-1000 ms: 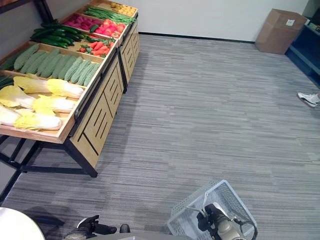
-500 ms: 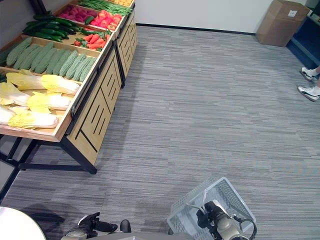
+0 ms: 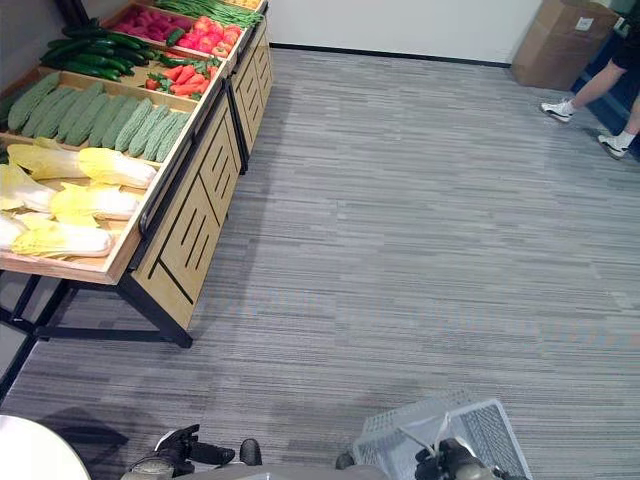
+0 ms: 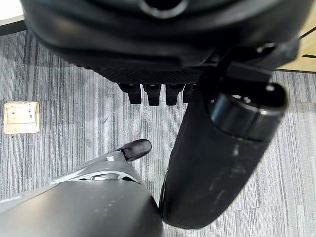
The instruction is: Get the vegetables into the basket
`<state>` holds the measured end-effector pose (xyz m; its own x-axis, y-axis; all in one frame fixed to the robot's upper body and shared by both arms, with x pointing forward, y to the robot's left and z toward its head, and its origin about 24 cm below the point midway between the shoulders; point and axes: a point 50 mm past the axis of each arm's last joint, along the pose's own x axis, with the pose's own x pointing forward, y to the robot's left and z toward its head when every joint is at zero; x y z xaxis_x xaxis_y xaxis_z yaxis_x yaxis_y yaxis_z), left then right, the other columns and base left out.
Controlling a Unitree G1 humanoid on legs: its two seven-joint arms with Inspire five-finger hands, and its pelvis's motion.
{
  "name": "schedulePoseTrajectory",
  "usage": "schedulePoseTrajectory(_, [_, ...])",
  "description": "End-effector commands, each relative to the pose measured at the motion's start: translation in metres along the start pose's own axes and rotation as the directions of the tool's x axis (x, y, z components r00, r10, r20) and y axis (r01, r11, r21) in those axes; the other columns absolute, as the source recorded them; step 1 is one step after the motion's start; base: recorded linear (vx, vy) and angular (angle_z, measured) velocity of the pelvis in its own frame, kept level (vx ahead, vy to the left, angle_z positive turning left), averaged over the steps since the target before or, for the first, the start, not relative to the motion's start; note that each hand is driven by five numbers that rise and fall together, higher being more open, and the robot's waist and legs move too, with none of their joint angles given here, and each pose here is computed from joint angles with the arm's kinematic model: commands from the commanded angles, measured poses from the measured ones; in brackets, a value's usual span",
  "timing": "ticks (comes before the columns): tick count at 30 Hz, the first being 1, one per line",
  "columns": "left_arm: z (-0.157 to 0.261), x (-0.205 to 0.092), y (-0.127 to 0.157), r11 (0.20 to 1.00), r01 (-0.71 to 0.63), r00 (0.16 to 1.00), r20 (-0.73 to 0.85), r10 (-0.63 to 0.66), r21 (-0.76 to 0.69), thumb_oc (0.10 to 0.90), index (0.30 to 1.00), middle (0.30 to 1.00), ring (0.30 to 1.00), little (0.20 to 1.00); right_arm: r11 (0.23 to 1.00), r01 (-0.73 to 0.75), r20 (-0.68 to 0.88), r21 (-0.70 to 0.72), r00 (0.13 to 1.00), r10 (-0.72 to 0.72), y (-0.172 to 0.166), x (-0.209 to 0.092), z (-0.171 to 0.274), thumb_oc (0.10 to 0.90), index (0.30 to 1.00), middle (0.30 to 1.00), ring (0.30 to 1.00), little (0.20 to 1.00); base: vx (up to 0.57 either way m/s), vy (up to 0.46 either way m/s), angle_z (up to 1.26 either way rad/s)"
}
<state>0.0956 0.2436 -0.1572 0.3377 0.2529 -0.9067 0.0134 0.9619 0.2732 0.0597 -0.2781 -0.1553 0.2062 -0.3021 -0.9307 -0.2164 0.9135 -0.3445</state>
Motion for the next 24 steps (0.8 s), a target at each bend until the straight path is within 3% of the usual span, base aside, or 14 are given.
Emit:
schedulePoseTrajectory(1, [0.012, 0.002, 0.014, 0.998, -0.032, 0.999, 0.020, 0.031, 0.046, 0.900, 1.000, 1.000, 1.000, 1.000, 0.996, 0.086, -0.069, 0.020, 0.994, -0.084, -0.032, -0.002, -0.014, 0.400, 0.300, 0.300, 0.300, 0.300, 0.01, -0.031, -0.06])
schedulePoseTrajectory(8, [0.008, 0.002, 0.013, 0.999, -0.032, 0.999, 0.006, 0.032, 0.023, 0.900, 1.000, 1.000, 1.000, 1.000, 0.988, 0.116, -0.101, 0.100, 0.989, -0.105, -0.035, -0.004, -0.029, 0.400, 0.300, 0.300, 0.300, 0.300, -0.01, -0.020, -0.03])
schedulePoseTrajectory(24, [0.032, 0.003, 0.016, 0.999, -0.037, 0.996, 0.084, 0.034, 0.025, 0.900, 1.000, 1.000, 1.000, 1.000, 0.990, 0.103, -0.014, 0.095, 0.995, -0.102, -0.032, -0.001, 0.001, 0.400, 0.300, 0.300, 0.300, 0.300, -0.03, 0.041, -0.10])
